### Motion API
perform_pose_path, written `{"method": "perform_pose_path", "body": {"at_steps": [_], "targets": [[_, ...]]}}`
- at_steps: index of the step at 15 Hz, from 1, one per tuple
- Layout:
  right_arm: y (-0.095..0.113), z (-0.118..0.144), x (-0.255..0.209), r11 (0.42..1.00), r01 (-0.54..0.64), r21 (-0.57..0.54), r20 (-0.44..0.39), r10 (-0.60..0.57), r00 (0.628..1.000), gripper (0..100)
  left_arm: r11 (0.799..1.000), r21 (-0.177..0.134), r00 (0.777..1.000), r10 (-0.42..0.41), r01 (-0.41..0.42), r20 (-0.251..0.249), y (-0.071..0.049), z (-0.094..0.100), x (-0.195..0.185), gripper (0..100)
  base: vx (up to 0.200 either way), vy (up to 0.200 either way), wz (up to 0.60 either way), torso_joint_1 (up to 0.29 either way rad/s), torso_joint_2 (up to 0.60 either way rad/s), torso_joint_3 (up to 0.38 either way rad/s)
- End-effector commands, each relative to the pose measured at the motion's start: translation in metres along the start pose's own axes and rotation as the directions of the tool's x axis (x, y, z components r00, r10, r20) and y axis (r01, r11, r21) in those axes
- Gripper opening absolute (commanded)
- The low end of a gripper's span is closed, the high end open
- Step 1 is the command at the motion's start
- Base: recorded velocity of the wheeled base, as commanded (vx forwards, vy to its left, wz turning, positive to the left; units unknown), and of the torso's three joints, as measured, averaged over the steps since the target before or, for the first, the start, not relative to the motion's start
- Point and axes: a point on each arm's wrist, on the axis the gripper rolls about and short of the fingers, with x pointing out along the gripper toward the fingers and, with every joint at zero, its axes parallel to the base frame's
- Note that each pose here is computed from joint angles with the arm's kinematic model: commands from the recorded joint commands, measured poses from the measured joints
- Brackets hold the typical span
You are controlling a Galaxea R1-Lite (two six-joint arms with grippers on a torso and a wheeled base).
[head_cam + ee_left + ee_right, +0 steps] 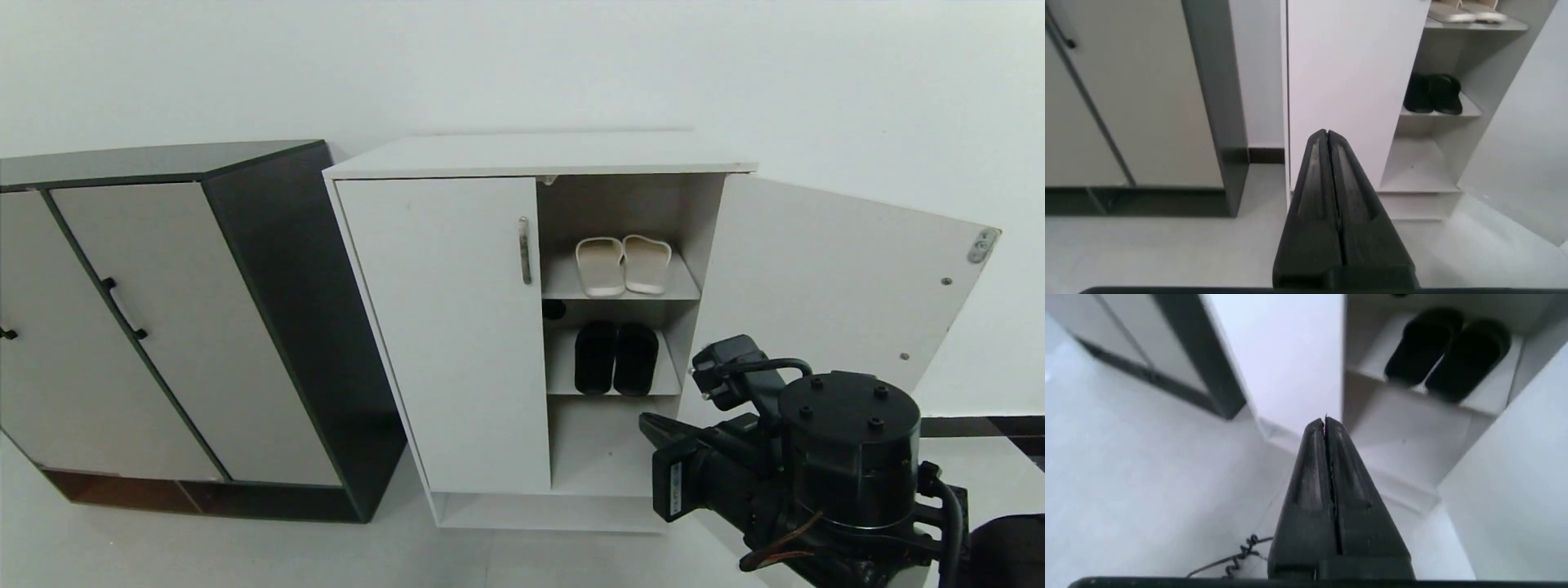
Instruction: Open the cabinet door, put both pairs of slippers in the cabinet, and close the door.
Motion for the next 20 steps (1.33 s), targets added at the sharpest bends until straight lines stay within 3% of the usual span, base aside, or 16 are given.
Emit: {"method": "perform_pose_path", "body": {"at_steps": [1,20], "targets": [[-0.001,-0.002,0.001,1.0,0.003,-0.001,-0.005,-0.003,1.0,0,1.0,0.0,1.0,0.0,0.0,-0.001,0.0,0.0,0.0,0,0.0,0.0,0.0,0.0,0.0,0.0],[-0.01,-0.016,0.009,1.0,0.005,0.0,-0.01,-0.005,1.0,0,1.0,0.0,1.0,0.0,0.0,-0.001,0.0,0.0,0.0,0,0.0,0.0,0.0,0.0,0.0,0.0]]}}
